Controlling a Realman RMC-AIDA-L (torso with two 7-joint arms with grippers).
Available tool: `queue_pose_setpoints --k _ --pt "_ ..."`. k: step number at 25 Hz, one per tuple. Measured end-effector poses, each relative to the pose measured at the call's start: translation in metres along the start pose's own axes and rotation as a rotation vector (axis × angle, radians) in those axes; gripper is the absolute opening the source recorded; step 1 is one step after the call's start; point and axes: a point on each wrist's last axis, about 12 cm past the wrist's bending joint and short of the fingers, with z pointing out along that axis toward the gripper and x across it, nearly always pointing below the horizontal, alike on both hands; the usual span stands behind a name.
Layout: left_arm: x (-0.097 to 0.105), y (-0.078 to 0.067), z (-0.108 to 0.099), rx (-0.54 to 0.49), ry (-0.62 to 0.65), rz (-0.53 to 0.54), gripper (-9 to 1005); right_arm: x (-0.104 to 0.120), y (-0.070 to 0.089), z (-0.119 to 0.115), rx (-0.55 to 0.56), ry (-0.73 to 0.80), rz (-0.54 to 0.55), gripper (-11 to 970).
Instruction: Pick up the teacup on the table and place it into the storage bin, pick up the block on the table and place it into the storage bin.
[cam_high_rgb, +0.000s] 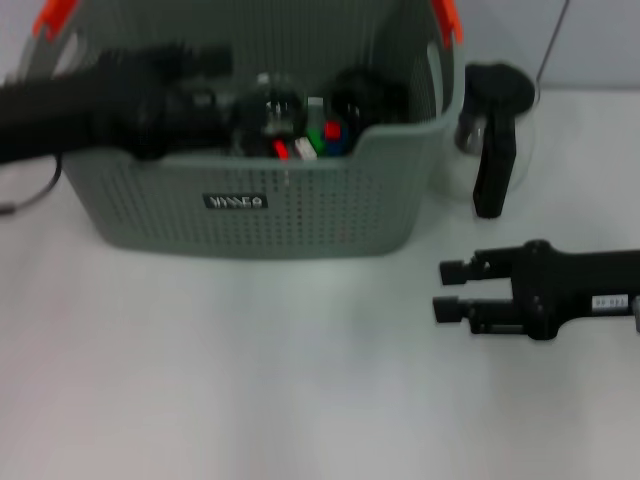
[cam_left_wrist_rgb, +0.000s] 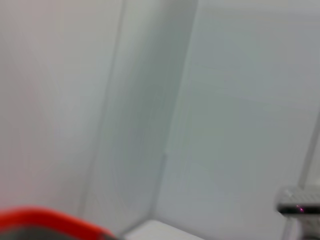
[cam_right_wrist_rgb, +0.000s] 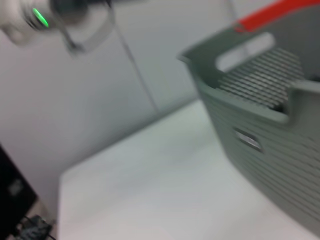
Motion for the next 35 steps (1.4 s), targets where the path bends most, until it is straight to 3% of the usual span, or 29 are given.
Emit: queue_pose_setpoints --k 5,9,10,14,20,27,35 --pt "0.041 0.001 -0.03 0.083 0.06 -0.144 843 0.0 0.009 0.01 -0.054 -0.022 -0.02 589" --pt "0.052 0.003 -0.042 0.109 0.202 -0.185 843 0.0 0.011 0.014 -0.064 -0.012 -0.064 589" --pt "0.054 0.004 -0.042 0.105 0.235 -0.185 843 0.001 0.012 0.015 -0.069 0.003 -0.106 629" --pt "0.058 0.007 -0.033 0.118 0.291 -0.137 843 0.008 0.014 0.013 -0.072 0.011 -0.239 788" --pt "0.076 0.013 0.0 0.129 0.354 -0.072 843 0.023 0.016 -0.01 0.035 -0.126 -0.307 915" --pt "0.075 0.019 0.023 0.144 0.396 -0.025 844 0.027 0.016 -0.008 0.042 -0.144 -0.321 915" --pt "0.076 0.022 0.011 0.113 0.408 -0.042 844 0.029 0.017 -0.004 0.008 -0.107 -0.303 915"
